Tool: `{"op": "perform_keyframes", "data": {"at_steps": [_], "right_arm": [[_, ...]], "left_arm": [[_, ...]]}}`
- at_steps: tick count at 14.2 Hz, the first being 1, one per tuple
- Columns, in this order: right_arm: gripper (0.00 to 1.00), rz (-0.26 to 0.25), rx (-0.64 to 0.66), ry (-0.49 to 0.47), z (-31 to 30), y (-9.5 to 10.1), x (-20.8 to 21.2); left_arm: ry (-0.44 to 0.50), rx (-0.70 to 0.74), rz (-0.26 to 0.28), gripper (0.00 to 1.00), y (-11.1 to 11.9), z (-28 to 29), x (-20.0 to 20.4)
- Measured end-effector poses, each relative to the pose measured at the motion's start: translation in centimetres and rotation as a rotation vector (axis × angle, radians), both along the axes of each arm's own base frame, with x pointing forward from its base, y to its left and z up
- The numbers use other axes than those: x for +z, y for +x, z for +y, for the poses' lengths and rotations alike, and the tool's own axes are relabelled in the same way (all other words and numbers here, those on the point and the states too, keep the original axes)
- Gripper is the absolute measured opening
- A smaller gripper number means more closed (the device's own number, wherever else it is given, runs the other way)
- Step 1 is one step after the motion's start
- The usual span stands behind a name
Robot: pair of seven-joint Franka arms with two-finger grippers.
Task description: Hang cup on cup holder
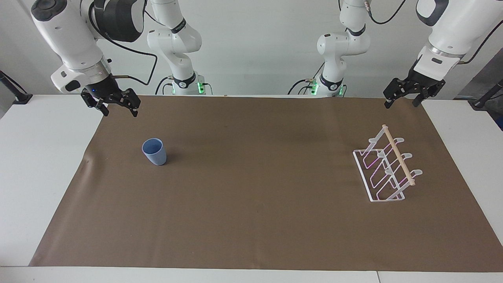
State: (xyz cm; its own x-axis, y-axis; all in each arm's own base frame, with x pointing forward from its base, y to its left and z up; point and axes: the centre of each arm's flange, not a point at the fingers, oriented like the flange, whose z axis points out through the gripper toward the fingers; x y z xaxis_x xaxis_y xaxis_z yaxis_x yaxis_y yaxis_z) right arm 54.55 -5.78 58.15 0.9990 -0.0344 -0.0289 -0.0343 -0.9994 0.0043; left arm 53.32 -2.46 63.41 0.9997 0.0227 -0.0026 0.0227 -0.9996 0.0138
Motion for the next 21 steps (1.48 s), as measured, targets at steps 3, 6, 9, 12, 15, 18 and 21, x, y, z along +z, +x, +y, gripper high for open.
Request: {"op": "perform_keyframes", "data": {"at_steps": [3,6,9,12,15,18,21], "right_arm": [[1.00,-0.022,0.000,-0.002,-0.04,0.24,0.18],[1.00,-0.022,0.000,-0.002,-0.04,0.24,0.19],[1.00,-0.022,0.000,-0.002,-0.03,0.24,0.19],[1.00,-0.022,0.000,-0.002,-0.03,0.24,0.19],[1.00,-0.022,0.000,-0.002,-0.03,0.24,0.19],[1.00,-0.022,0.000,-0.002,-0.03,0.24,0.19],[1.00,-0.022,0.000,-0.002,-0.03,0.24,0.19]], "left_arm": [[0.000,0.000,0.000,1.00,0.00,0.00,0.00],[0.000,0.000,0.000,1.00,0.00,0.00,0.00],[0.000,0.000,0.000,1.00,-0.01,0.00,0.01],[0.000,0.000,0.000,1.00,-0.01,0.00,0.02],[0.000,0.000,0.000,1.00,-0.01,0.00,0.02],[0.000,0.000,-0.001,1.00,-0.02,0.00,0.03],[0.000,0.000,-0.001,1.00,-0.02,0.00,0.03]]}}
